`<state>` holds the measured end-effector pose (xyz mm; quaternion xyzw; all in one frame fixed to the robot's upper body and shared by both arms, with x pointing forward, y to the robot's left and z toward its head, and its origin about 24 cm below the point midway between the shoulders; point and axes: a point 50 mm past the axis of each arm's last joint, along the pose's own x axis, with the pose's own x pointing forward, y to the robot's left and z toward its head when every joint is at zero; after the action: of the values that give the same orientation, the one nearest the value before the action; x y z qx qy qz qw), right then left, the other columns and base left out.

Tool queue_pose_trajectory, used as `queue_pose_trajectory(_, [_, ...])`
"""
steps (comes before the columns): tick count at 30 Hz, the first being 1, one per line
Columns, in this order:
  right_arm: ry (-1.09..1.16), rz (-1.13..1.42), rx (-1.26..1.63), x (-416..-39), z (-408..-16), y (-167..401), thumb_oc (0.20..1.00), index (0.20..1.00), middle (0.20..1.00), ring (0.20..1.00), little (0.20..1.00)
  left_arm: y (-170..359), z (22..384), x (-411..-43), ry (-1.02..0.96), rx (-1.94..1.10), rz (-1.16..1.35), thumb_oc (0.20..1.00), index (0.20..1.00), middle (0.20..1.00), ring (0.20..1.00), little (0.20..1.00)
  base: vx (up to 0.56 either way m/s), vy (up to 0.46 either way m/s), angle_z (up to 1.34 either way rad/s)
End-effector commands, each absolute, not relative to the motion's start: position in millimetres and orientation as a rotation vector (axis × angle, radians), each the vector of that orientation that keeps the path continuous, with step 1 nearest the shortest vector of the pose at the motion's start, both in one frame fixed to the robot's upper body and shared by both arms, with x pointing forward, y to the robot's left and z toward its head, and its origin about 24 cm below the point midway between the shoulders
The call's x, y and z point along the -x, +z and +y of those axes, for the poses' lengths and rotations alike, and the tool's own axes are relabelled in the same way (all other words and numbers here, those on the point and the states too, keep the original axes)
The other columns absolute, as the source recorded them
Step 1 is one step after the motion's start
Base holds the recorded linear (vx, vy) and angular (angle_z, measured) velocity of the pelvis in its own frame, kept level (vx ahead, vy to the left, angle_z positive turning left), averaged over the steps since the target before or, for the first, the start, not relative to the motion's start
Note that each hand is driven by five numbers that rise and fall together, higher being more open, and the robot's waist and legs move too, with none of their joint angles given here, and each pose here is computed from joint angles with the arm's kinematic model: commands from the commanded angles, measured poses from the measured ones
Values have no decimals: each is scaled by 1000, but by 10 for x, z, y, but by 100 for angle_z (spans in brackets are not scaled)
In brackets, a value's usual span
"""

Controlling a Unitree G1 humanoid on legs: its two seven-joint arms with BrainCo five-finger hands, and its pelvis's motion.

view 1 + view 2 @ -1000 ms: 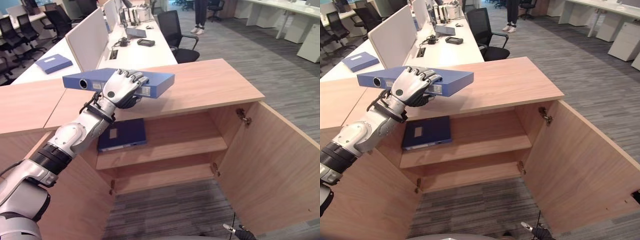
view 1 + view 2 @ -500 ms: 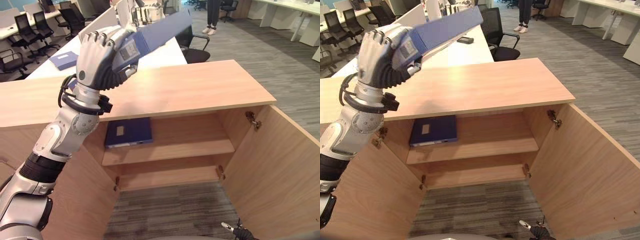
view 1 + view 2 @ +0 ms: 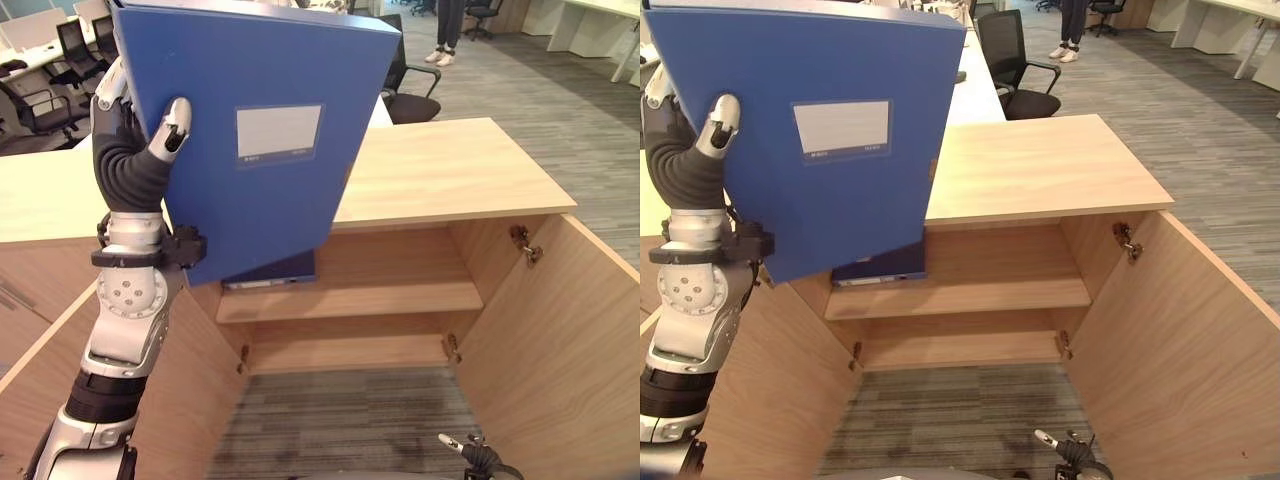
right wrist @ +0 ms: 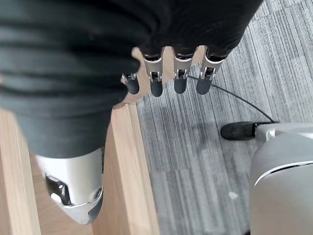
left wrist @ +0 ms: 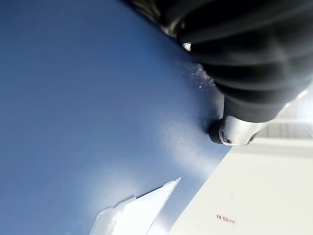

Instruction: Put the empty folder in the office cabinet

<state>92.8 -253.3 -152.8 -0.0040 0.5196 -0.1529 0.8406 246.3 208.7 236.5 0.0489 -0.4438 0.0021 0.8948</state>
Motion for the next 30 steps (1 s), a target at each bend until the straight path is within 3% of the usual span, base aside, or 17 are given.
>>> queue_pose_trajectory(1, [-296, 1020, -16, -1241, -2505, -1454, 1000, 1000, 1000, 1000, 1000, 2720, 2176, -2315, -91, 103, -1100, 200, 200, 200, 200, 200, -3, -1, 10])
queue_pose_trajectory(11, [-295, 1020, -30, -1261, -2494, -1453, 1000, 1000, 1000, 1000, 1000, 2477, 2260, -2311, -94, 263, -996, 200, 200, 200, 200, 200, -2, 2, 2])
queue_pose_trajectory(16, [-248, 870, -79, -1592, -2427, -1298, 1000, 1000, 1000, 1000, 1000, 2282, 2277, -2344, -85, 264, -888, 200, 200, 200, 200, 200, -1, 2, 0])
queue_pose_trajectory(21, [-104, 484, -182, -2164, -2270, -701, 1000, 1000, 1000, 1000, 1000, 2089, 2267, -2365, -78, 286, -795, 200, 200, 200, 200, 200, -10, 2, 0])
queue_pose_trajectory(30, [219, 119, -235, -2405, -1949, 155, 1000, 1000, 1000, 1000, 1000, 1917, 2277, -2405, -49, 226, -712, 200, 200, 200, 200, 200, 0, 2, -1])
